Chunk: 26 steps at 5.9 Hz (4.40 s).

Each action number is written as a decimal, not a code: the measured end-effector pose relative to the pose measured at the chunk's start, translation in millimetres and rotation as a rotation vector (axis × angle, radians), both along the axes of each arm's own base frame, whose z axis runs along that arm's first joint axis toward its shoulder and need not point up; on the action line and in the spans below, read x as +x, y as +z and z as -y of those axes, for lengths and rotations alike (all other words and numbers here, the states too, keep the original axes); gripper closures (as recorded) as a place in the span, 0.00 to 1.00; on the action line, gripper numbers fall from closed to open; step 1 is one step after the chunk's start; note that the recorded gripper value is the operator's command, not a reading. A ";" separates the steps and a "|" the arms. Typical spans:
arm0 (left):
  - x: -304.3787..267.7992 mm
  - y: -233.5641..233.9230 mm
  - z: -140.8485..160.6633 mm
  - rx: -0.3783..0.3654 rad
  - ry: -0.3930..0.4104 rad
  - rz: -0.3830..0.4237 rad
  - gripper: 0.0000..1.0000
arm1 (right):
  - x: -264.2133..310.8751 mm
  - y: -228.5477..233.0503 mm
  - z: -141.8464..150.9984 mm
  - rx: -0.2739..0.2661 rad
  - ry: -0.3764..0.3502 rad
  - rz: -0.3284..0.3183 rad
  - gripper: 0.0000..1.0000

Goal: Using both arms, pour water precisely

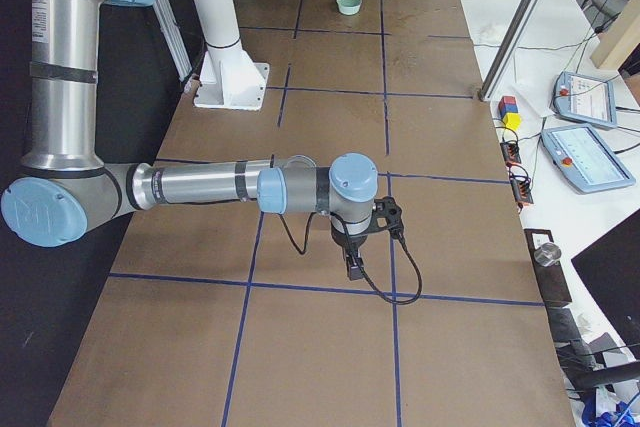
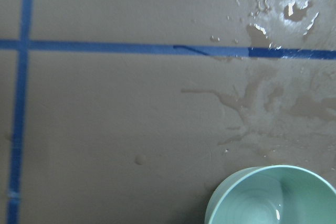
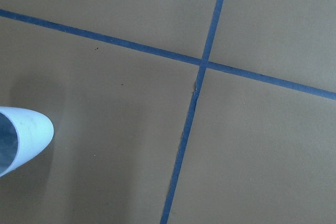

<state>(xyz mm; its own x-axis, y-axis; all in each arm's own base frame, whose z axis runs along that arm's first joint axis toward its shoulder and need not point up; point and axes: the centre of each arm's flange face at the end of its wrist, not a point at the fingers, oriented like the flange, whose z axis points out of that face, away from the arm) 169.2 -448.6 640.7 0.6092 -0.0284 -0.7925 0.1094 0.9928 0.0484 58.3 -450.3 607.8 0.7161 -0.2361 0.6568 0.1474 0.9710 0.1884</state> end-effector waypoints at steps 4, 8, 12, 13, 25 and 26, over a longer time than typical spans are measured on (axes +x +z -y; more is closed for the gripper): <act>33.3 1.7 -11.7 -0.023 0.004 -0.003 1.00 | -0.1 1.1 -0.2 -0.002 0.000 0.000 0.00; 64.9 -83.5 24.9 -0.060 -0.028 -0.152 1.00 | -0.1 2.2 -0.8 -0.003 -0.001 0.000 0.00; 241.3 -300.4 62.0 -0.146 -0.074 -0.202 0.99 | 0.0 2.3 -0.7 -0.004 -0.001 0.000 0.00; 309.7 -360.3 41.5 -0.172 -0.091 -0.159 0.99 | 0.0 2.7 -0.8 -0.004 -0.001 0.000 0.00; 276.2 -431.3 5.0 -0.034 0.011 0.058 0.00 | -14.1 -25.7 10.0 0.025 -0.007 0.077 0.00; 236.0 -422.0 -2.7 0.001 0.057 0.060 0.00 | -27.8 -50.9 10.7 0.021 0.015 0.085 0.00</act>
